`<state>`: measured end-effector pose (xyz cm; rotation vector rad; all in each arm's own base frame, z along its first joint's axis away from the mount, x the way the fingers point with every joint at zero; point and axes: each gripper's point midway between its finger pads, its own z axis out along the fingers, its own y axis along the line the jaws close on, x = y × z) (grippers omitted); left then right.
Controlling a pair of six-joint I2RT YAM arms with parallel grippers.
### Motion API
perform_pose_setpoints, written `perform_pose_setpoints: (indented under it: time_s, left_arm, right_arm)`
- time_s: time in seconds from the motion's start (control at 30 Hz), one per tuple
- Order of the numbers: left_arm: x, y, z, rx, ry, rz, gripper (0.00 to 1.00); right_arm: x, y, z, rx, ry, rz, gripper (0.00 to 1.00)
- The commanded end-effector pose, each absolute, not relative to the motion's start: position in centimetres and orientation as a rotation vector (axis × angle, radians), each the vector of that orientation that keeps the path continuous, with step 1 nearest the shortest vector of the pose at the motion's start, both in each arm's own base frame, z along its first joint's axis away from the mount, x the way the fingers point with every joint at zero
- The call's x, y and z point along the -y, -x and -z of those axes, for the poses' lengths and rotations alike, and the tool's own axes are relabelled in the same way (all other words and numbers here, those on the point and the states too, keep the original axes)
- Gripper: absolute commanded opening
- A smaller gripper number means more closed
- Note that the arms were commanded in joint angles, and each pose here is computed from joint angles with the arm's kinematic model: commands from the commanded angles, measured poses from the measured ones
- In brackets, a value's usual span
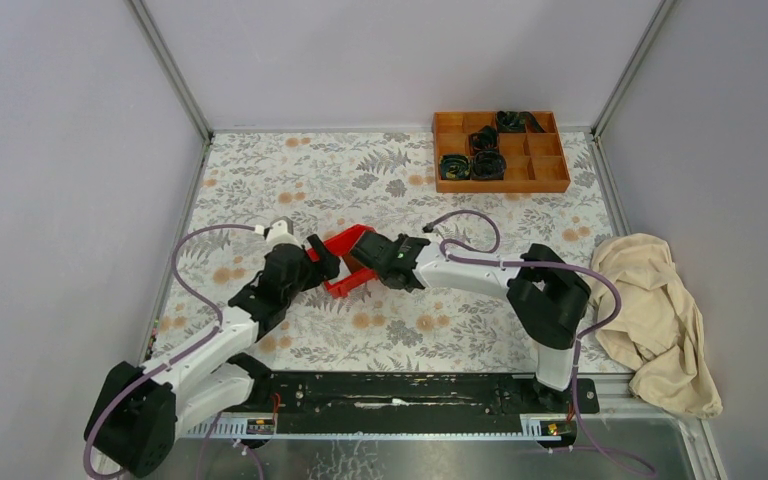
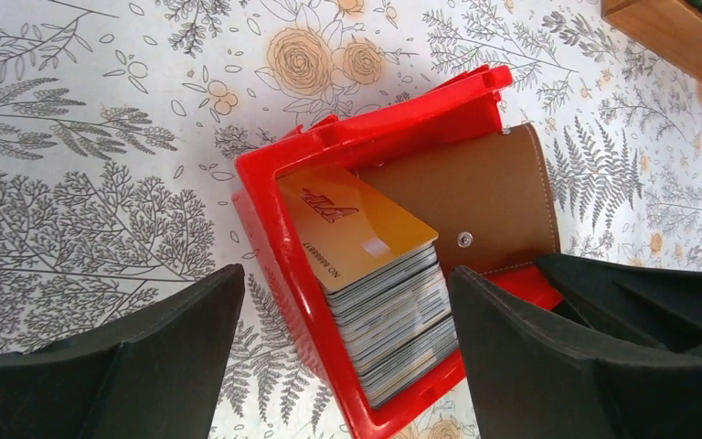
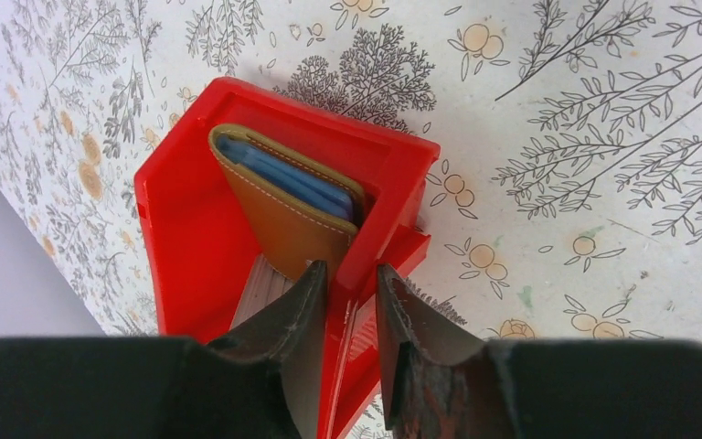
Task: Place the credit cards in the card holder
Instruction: Move the storage box to the center of the board.
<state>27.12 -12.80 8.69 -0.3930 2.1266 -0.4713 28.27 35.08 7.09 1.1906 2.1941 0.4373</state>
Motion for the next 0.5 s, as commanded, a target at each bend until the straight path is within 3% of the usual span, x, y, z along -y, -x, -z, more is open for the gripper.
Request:
perform_pose_setpoints:
  time_s: [0.0,0.13,0.47]
  left_arm:
    - [13.6,-28.8,-9.7,-2.042,0.408,0.487,0.89]
    - [13.5,-29.2,-9.5,-2.036,0.42,0.468,0.89]
    - [11.6,-28.9,-11.5,-1.886,0.527,0.472,0.89]
  right_arm:
    - [-34.9,-28.9,-9.0,-2.158,-1.116,-0.485,0.32]
    - [-35.1,-29.1,-9.4,-2.171,-1.05,-0.485,0.38]
    - [-35.4,-29.0,-12.5,-2.202,-0.711,-0.527,0.42]
